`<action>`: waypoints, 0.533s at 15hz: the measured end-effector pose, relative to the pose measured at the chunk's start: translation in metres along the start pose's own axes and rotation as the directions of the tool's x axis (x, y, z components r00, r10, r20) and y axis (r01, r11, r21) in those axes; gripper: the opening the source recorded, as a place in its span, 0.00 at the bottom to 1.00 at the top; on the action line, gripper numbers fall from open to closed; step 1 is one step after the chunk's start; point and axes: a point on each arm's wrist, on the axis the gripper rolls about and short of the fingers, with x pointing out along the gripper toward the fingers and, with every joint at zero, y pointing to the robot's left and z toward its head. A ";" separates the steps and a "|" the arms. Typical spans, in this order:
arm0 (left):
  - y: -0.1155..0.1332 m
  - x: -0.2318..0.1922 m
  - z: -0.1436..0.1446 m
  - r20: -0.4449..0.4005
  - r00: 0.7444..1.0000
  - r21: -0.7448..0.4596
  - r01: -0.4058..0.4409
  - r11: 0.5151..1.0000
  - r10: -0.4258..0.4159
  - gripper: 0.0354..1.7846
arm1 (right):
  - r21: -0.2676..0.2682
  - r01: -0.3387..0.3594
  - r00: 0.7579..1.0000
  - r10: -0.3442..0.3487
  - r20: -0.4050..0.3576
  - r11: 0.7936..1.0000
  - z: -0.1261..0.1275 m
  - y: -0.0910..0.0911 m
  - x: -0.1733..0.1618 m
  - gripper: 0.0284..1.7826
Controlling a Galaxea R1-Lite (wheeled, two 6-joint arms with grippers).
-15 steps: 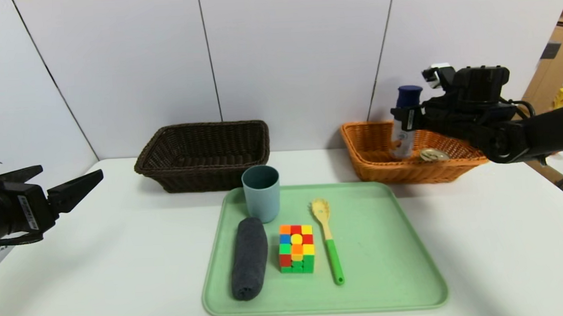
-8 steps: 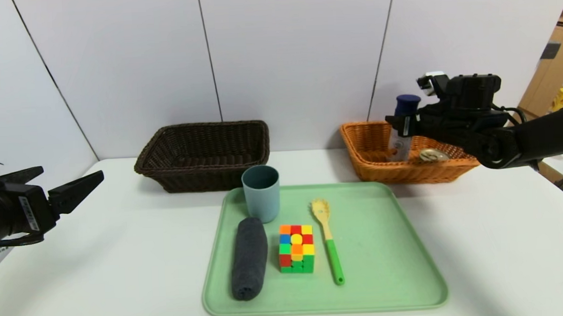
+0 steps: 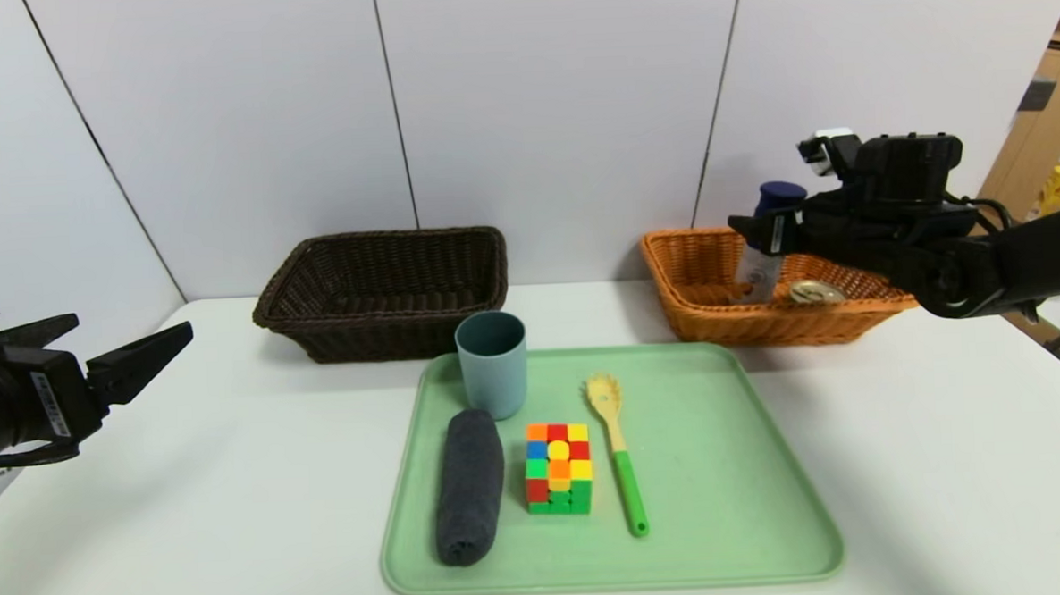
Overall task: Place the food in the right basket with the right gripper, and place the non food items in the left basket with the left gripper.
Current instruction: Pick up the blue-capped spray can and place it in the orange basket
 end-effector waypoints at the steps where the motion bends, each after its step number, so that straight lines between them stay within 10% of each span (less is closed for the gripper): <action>1: 0.000 0.000 0.000 0.001 1.000 0.000 0.000 1.000 0.000 0.94 | 0.002 -0.001 1.000 0.001 -0.028 1.000 0.001 0.000 -0.010 0.84; 8: 0.000 -0.001 -0.001 0.001 1.000 0.000 0.000 1.000 0.000 0.94 | 0.010 -0.015 0.993 0.016 -0.121 1.000 0.016 0.006 -0.100 0.91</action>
